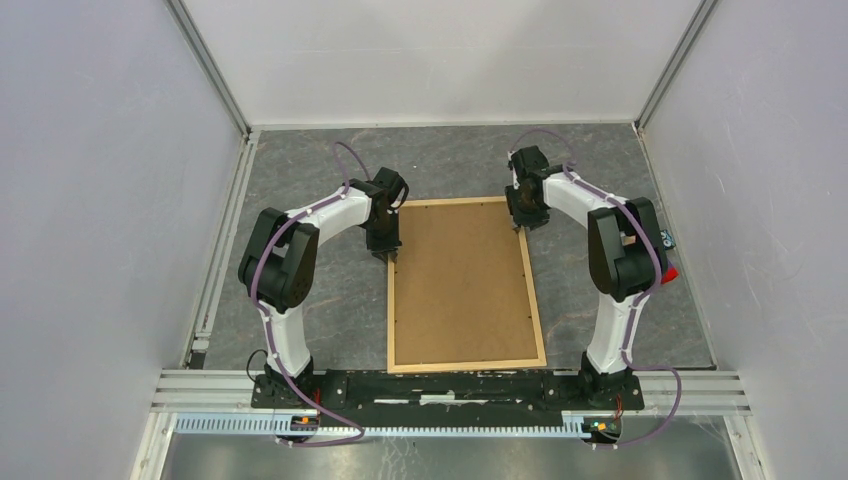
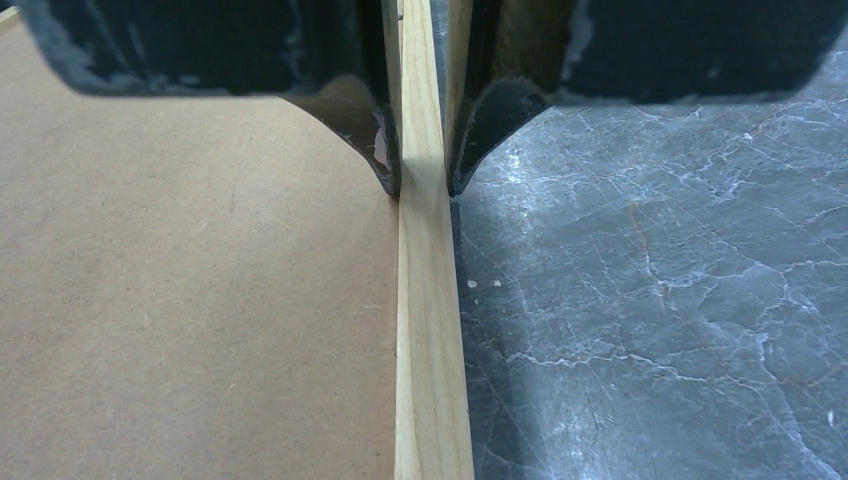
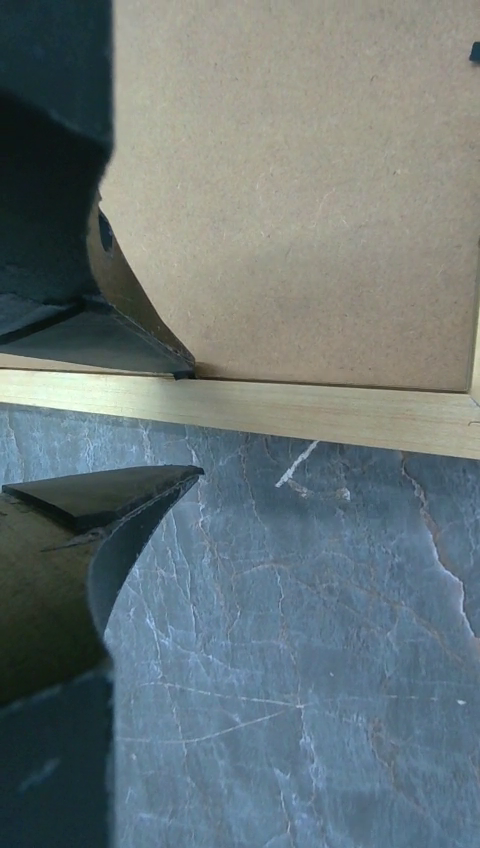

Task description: Put the photo into the frame

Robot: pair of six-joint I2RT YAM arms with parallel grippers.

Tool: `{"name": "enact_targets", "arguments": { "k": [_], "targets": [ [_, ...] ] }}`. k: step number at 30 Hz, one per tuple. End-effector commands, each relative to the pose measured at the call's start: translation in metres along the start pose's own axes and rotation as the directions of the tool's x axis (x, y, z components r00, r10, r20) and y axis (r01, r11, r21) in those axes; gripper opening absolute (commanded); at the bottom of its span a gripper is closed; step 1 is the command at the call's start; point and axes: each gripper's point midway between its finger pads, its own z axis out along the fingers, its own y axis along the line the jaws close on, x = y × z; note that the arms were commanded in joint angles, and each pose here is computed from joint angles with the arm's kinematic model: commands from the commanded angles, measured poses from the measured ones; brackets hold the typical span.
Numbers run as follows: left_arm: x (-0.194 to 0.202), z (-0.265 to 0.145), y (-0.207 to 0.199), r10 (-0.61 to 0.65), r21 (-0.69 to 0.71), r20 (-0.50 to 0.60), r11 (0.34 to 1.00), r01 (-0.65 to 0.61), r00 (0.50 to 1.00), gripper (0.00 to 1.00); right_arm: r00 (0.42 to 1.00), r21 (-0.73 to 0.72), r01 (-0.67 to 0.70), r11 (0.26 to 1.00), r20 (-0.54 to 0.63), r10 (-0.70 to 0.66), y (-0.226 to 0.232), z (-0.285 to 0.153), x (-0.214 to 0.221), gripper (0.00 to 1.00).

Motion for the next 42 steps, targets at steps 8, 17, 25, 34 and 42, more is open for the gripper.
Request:
{"name": "enact_targets", "arguments": {
  "k": [8,17,25,34,42],
  "targets": [
    [0.002,0.002,0.002,0.045,-0.028,-0.009,0.999,-0.045,0.999,0.02,0.983,-0.165,-0.041,0.985,0.168,0.069,0.01,-0.052,-0.042,0.58],
    [-0.004,0.002,0.005,0.049,-0.049,0.011,0.998,-0.049,0.999,0.02,0.982,-0.11,-0.039,0.993,0.178,0.058,-0.005,-0.064,-0.005,0.66],
    [-0.01,-0.002,0.002,0.098,-0.03,0.034,0.995,-0.097,0.995,0.02,0.991,-0.149,-0.044,0.988,0.122,0.062,0.0,-0.065,0.053,0.62],
    [-0.014,0.001,0.009,0.115,-0.07,0.047,0.991,-0.112,0.992,0.02,0.976,-0.112,-0.082,0.99,0.19,0.103,-0.007,-0.056,0.045,0.57],
    [-0.014,-0.001,0.01,0.122,-0.073,0.052,0.99,-0.118,0.991,0.02,0.965,-0.129,-0.107,0.986,0.224,0.134,-0.006,-0.042,-0.008,0.52]
  ]
}}
